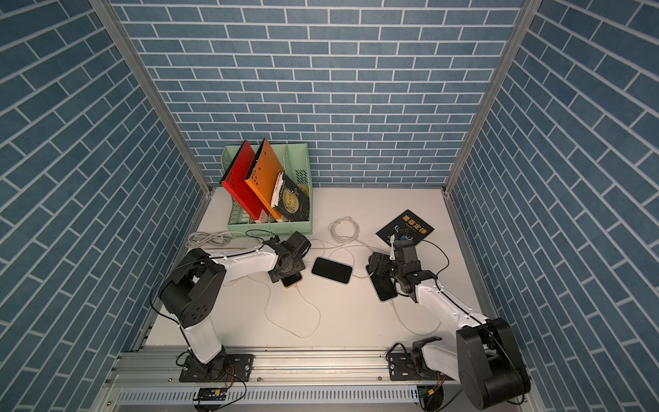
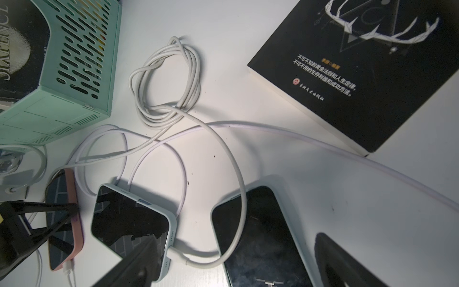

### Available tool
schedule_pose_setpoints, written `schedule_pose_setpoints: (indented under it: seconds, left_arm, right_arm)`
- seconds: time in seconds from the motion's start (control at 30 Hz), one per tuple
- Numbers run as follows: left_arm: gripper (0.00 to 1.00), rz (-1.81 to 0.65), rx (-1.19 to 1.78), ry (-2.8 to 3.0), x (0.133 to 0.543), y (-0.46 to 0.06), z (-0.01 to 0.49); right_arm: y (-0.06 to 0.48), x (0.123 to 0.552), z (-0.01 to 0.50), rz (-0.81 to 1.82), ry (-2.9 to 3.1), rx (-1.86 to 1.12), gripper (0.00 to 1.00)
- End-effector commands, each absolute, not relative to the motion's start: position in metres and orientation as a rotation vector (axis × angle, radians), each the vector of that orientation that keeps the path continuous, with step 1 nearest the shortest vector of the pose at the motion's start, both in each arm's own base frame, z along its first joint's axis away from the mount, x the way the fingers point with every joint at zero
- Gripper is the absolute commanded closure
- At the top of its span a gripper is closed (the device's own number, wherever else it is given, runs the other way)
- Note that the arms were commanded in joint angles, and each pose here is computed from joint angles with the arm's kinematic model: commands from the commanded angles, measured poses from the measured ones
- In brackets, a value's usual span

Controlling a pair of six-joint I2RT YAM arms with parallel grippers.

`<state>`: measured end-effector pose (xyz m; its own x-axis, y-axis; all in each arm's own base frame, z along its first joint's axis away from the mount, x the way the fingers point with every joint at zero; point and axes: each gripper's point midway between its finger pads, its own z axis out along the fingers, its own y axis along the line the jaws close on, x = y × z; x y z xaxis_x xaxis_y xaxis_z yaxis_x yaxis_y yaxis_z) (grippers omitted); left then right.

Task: Unplug the charging cable from the phone
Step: Pick up the phone at the center of the board.

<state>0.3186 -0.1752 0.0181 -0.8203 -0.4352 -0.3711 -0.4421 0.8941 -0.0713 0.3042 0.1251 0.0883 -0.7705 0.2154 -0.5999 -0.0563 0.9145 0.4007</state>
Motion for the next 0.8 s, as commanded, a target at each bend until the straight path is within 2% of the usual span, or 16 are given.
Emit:
schedule_pose_setpoints:
  seconds: [0.0,0.2,0.3,0.53,0.77]
  left_arm:
    - [0.41,0.034,-0.653,2.721,0.308,-0.171,0.009]
    - [0.44,0.001,-0.655,2.684,0.311,-0.171,0.027]
    - [0.48,-0.021,-0.652,2.676,0.312,-0.173,0.034]
    - [0.47,-0.037,-0.642,2.677,0.311,-0.175,0.036]
    - [0.52,-0.040,-0.615,2.666,0.313,-0.179,0.045]
  right_arm:
    - [0.125,0.301,0.089,0.539,2.401,0.147,0.01]
    - [0.127,0.302,0.090,0.551,2.401,0.146,0.01]
    - [0.127,0.303,0.090,0.553,2.399,0.148,0.01]
    - [0.128,0.303,0.088,0.563,2.403,0.153,0.01]
    - [0.130,0.304,0.088,0.568,2.405,0.151,0.00]
